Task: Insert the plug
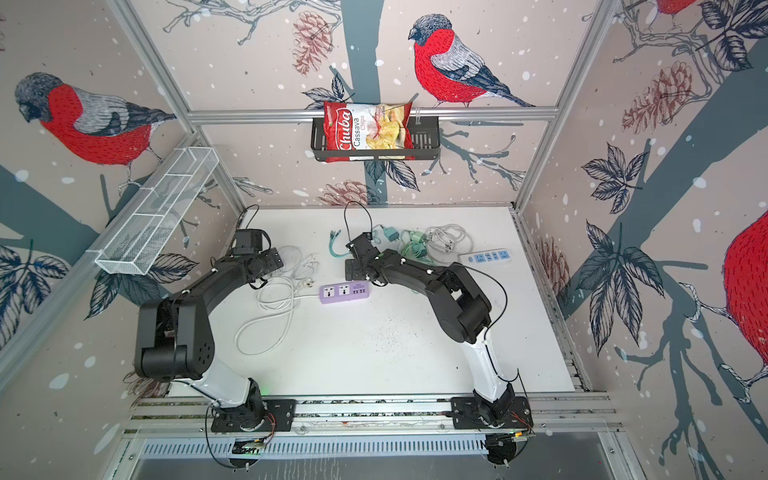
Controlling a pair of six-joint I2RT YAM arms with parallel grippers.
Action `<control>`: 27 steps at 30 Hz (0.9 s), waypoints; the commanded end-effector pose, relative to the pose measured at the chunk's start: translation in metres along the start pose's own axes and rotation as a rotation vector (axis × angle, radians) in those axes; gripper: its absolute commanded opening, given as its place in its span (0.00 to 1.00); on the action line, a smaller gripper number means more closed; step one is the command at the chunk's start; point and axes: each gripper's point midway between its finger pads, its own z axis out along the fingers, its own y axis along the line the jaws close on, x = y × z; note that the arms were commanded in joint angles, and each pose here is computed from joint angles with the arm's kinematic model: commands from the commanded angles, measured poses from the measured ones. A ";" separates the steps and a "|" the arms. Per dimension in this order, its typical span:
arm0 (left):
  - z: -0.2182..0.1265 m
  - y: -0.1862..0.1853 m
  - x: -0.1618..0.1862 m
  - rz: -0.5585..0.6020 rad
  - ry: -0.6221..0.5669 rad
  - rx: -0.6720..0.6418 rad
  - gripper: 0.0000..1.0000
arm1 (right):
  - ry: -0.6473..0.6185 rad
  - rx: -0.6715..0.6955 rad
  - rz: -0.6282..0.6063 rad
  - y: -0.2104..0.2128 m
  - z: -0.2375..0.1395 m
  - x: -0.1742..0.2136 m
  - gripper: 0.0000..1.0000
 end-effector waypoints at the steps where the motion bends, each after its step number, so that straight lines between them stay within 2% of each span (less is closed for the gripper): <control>1: 0.004 -0.004 -0.009 0.004 -0.021 0.011 0.93 | 0.043 -0.013 -0.015 0.018 0.011 0.007 0.98; 8: 0.017 -0.012 -0.008 0.008 -0.001 0.029 0.93 | 0.071 -0.048 -0.068 0.047 0.019 0.026 0.99; 13: 0.027 -0.023 -0.008 0.021 0.024 0.067 0.92 | 0.110 -0.014 -0.087 0.042 0.022 0.047 0.98; 19: 0.036 -0.042 0.000 0.048 0.067 0.151 0.89 | 0.131 0.012 -0.089 0.032 0.008 0.076 0.99; 27: 0.052 -0.039 0.007 0.073 0.096 0.100 0.85 | 0.147 0.014 -0.077 0.021 -0.015 0.099 0.99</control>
